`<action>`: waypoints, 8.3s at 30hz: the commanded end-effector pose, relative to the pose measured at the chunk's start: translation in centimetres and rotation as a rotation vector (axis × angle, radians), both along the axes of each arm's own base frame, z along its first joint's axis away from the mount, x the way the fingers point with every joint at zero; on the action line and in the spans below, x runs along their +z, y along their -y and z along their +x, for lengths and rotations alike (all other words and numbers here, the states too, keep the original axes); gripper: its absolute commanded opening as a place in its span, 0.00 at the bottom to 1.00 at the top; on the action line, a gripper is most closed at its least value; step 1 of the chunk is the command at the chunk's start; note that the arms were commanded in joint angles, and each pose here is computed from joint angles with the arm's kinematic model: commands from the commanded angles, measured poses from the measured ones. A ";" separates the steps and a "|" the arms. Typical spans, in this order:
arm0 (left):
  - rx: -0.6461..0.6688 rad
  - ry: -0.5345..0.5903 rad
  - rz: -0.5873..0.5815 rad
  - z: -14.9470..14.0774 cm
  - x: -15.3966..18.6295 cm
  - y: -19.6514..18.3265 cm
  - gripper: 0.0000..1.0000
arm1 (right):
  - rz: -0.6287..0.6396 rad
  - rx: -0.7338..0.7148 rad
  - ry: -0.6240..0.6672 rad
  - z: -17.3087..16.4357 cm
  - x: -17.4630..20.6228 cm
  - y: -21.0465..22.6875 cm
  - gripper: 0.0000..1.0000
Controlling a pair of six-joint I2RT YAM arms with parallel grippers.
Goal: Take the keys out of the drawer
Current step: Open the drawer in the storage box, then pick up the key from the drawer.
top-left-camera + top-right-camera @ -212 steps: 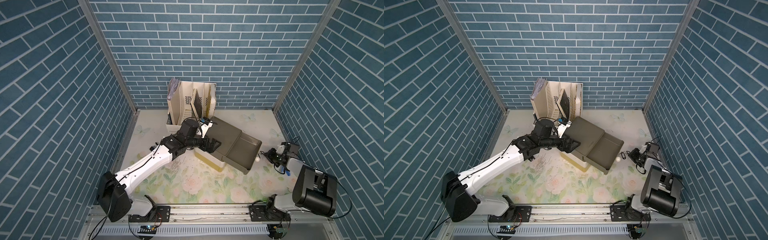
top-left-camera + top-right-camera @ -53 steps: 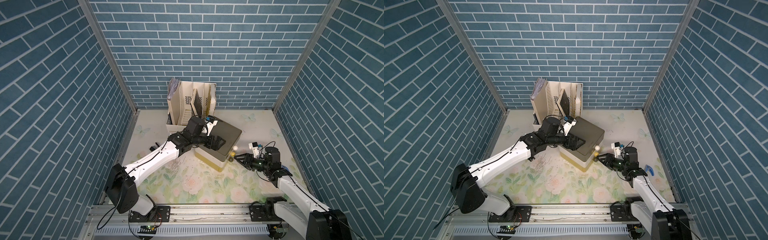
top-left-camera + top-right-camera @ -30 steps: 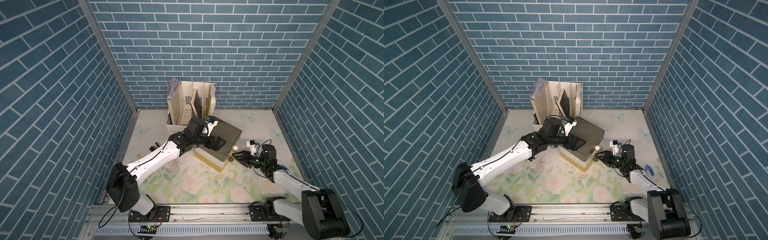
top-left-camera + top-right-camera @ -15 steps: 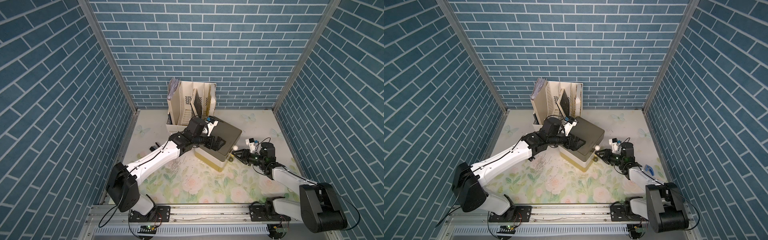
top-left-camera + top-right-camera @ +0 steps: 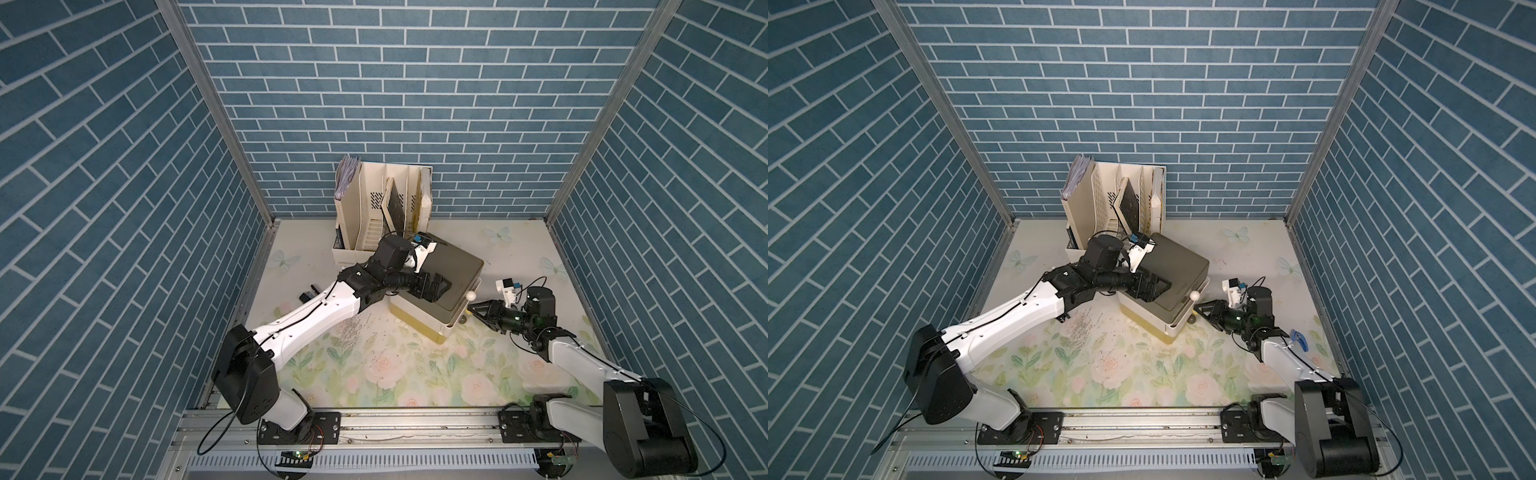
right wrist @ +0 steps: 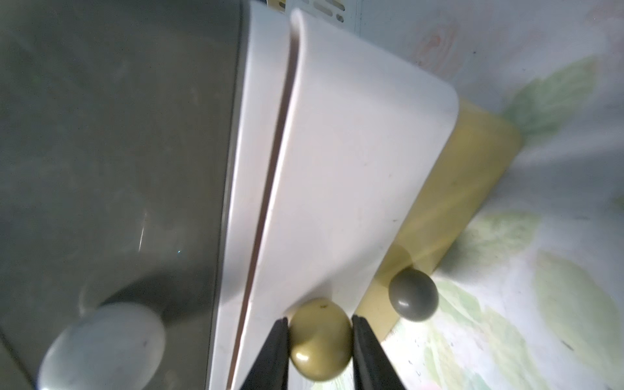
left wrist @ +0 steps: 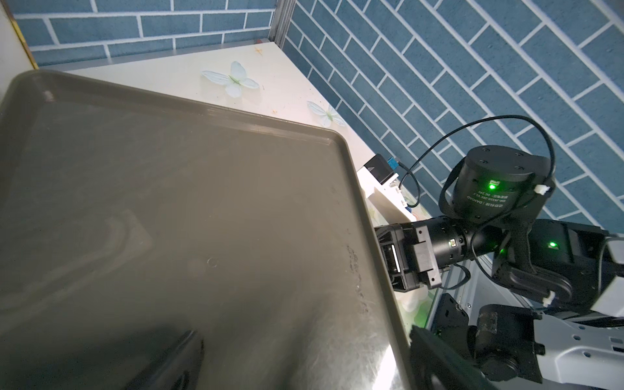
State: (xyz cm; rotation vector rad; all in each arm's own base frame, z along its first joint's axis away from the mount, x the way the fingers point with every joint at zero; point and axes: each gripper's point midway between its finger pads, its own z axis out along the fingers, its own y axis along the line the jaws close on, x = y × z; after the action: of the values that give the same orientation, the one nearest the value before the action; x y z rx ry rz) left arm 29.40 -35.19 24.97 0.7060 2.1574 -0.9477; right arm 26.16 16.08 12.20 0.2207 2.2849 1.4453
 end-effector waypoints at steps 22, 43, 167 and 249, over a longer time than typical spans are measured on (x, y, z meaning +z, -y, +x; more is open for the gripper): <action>-0.031 -0.030 0.023 -0.3 -1.4 0.6 1.00 | -0.326 -0.219 -0.040 -3.2 0.7 8.6 0.40; -0.021 -0.020 0.020 -0.4 -1.2 0.3 1.00 | -0.690 0.053 -0.005 1.9 4.4 2.5 0.24; 0.011 -0.038 0.064 0.7 -3.4 0.3 1.00 | -1.493 0.022 -0.390 -3.6 -1.5 13.0 0.30; 0.009 -0.073 0.096 0.7 -5.4 0.1 1.00 | -0.653 0.091 0.035 3.0 0.7 2.0 0.32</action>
State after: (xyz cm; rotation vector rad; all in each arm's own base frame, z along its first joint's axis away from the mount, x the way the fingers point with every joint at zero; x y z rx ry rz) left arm 30.97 -36.49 24.67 0.7082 2.1061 -0.9441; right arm 29.45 13.69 13.62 -0.0377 2.6107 0.6451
